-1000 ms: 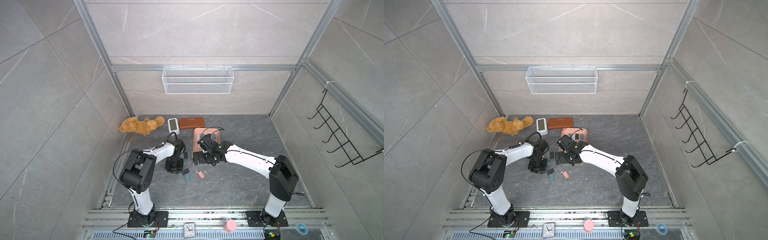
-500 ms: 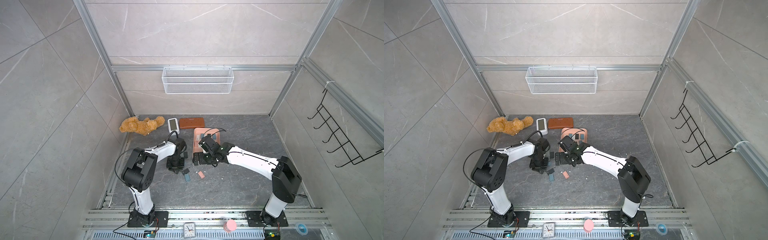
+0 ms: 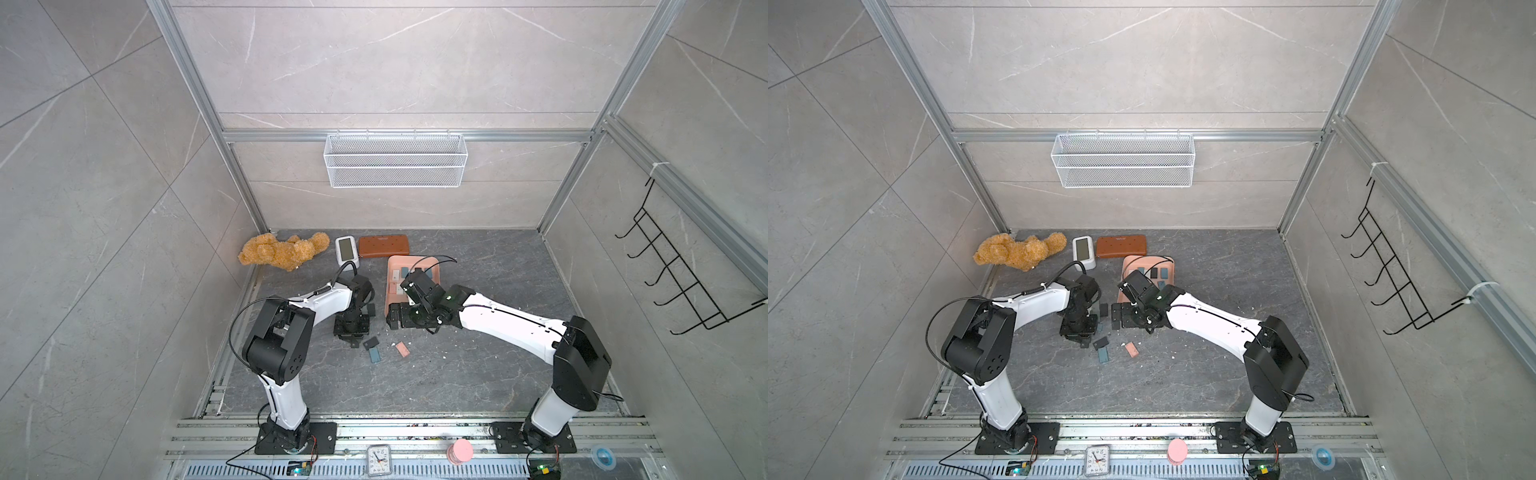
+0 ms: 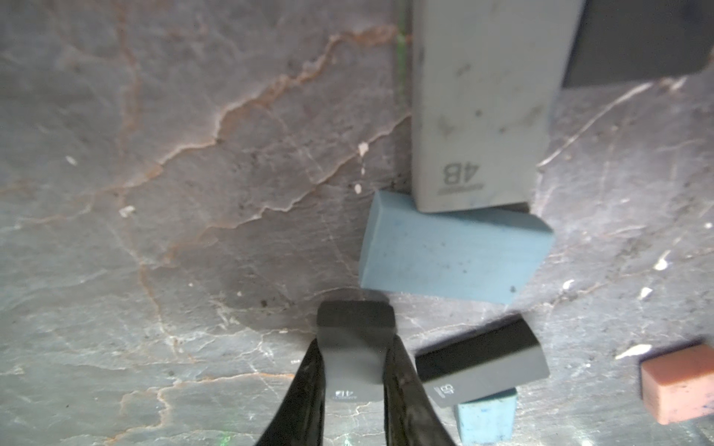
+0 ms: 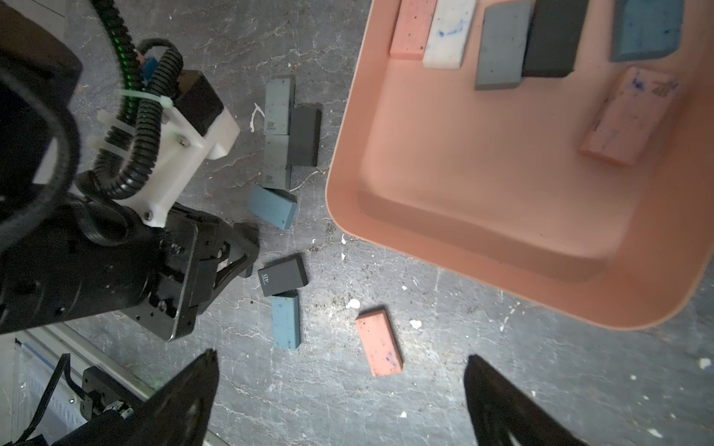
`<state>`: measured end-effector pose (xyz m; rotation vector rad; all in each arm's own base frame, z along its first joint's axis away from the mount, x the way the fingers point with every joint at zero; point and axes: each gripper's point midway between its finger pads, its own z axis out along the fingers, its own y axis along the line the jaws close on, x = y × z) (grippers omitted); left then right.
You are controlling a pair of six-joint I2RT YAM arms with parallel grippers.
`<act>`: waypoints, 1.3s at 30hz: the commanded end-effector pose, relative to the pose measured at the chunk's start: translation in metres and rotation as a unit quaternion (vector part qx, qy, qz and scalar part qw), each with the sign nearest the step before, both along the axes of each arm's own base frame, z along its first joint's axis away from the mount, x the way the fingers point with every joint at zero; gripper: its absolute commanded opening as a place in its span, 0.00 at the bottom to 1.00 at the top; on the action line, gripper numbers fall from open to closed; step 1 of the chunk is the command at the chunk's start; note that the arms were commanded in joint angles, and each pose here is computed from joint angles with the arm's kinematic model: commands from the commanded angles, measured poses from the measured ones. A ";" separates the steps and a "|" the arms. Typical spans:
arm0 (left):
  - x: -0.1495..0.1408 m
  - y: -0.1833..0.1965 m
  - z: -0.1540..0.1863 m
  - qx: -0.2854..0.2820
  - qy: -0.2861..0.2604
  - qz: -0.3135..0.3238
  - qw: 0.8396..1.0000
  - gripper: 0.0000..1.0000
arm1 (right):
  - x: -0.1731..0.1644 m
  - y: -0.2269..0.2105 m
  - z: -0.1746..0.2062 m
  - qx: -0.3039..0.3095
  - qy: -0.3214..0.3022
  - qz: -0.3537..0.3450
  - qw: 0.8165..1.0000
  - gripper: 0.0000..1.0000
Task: Put the eraser in the storage box
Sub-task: Pick up the eraser from the center of the board, then place the eraser in the storage box.
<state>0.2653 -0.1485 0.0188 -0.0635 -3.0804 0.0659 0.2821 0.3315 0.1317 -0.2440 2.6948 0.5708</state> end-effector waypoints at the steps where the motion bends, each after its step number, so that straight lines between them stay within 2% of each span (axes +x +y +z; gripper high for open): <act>1: 0.023 -0.014 0.025 -0.026 -0.043 0.013 0.999 0.15 | 0.002 -0.005 0.019 0.007 -0.014 -0.011 1.000 1.00; 10: 0.057 -0.034 0.077 -0.059 -0.101 0.036 0.993 0.14 | 0.017 -0.036 0.035 0.017 -0.016 -0.049 0.999 1.00; 19: 0.090 -0.089 0.108 -0.099 -0.142 0.020 0.985 0.14 | 0.029 -0.086 0.038 0.003 0.012 -0.101 0.995 0.99; 29: 0.108 -0.166 0.090 -0.134 -0.131 0.006 0.982 0.15 | 0.028 -0.138 0.036 -0.015 0.050 -0.142 0.988 1.00; 39: 0.124 -0.213 0.054 -0.152 -0.114 0.006 0.982 0.15 | 0.018 -0.169 0.029 -0.008 0.076 -0.166 0.983 1.00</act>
